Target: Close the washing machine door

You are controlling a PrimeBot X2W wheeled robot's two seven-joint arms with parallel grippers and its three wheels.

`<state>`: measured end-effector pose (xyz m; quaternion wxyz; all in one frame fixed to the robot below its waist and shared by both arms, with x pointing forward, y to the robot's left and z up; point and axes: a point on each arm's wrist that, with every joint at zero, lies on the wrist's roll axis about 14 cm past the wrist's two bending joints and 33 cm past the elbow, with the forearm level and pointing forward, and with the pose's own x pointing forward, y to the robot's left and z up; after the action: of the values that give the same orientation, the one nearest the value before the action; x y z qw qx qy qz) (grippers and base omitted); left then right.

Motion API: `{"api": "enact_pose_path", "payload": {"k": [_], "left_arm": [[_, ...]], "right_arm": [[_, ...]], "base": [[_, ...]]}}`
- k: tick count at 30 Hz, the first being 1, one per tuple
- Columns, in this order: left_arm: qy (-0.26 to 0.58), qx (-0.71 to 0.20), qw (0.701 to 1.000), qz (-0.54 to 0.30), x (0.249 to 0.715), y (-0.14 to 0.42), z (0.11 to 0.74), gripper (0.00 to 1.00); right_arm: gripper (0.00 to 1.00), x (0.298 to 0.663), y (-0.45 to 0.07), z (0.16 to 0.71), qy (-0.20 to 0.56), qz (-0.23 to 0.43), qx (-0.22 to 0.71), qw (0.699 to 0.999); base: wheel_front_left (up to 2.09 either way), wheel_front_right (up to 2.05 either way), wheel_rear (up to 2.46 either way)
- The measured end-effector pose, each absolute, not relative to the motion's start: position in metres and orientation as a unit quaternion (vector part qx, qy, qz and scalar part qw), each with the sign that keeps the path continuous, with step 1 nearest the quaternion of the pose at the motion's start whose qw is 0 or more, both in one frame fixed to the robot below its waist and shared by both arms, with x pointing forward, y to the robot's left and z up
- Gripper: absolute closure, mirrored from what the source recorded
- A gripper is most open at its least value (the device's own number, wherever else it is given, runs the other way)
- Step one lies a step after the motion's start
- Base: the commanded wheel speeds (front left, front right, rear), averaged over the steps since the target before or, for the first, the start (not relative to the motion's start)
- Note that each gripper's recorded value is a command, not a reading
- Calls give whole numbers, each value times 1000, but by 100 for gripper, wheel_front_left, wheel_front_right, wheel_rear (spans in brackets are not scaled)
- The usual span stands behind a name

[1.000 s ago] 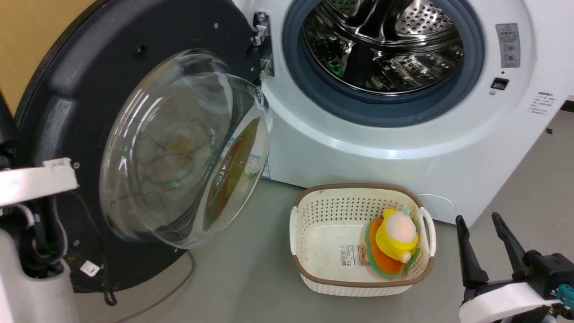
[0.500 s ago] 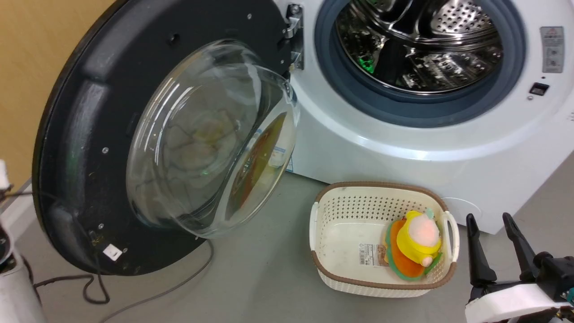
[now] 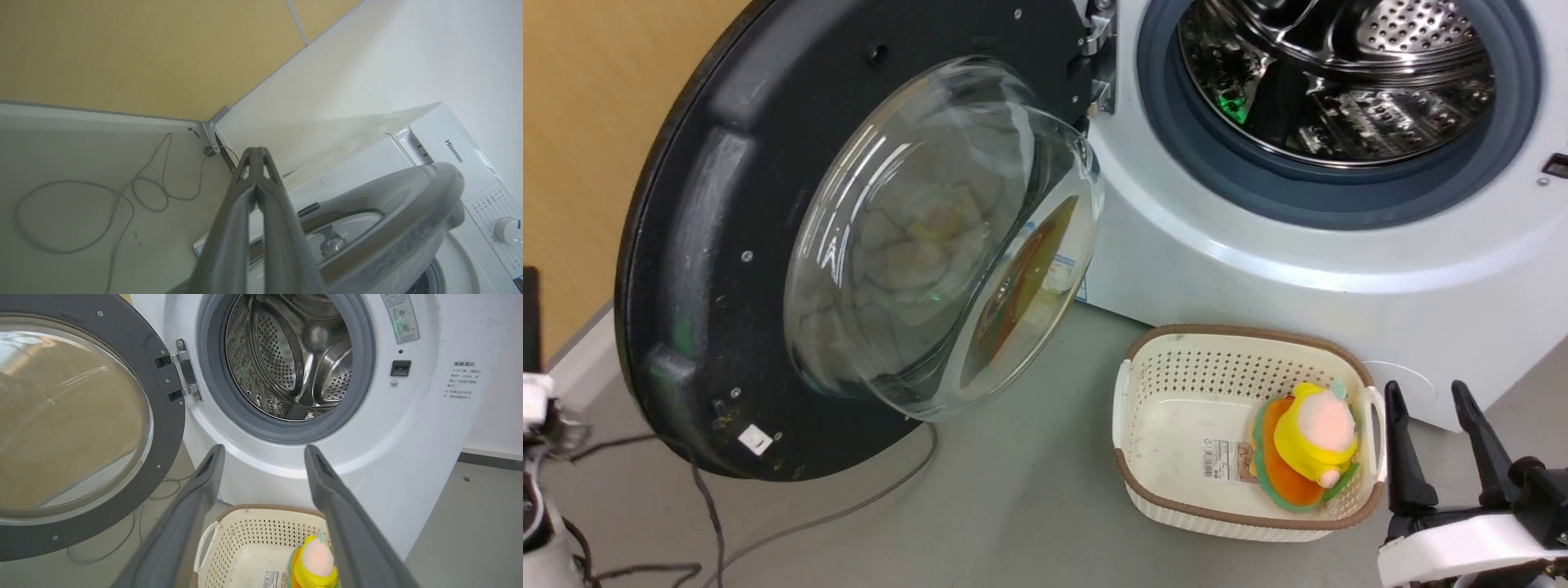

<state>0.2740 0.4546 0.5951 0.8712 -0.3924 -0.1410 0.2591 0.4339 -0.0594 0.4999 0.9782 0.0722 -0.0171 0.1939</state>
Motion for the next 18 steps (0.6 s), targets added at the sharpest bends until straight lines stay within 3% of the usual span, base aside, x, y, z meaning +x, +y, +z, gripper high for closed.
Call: {"api": "enact_pose_path", "payload": {"k": [18], "left_arm": [[-35,-507,853,116,276,369,556,100]], "right_arm": [[0,442,-40,499,-26,213,90,972]], "base": [[0,0,0]]}}
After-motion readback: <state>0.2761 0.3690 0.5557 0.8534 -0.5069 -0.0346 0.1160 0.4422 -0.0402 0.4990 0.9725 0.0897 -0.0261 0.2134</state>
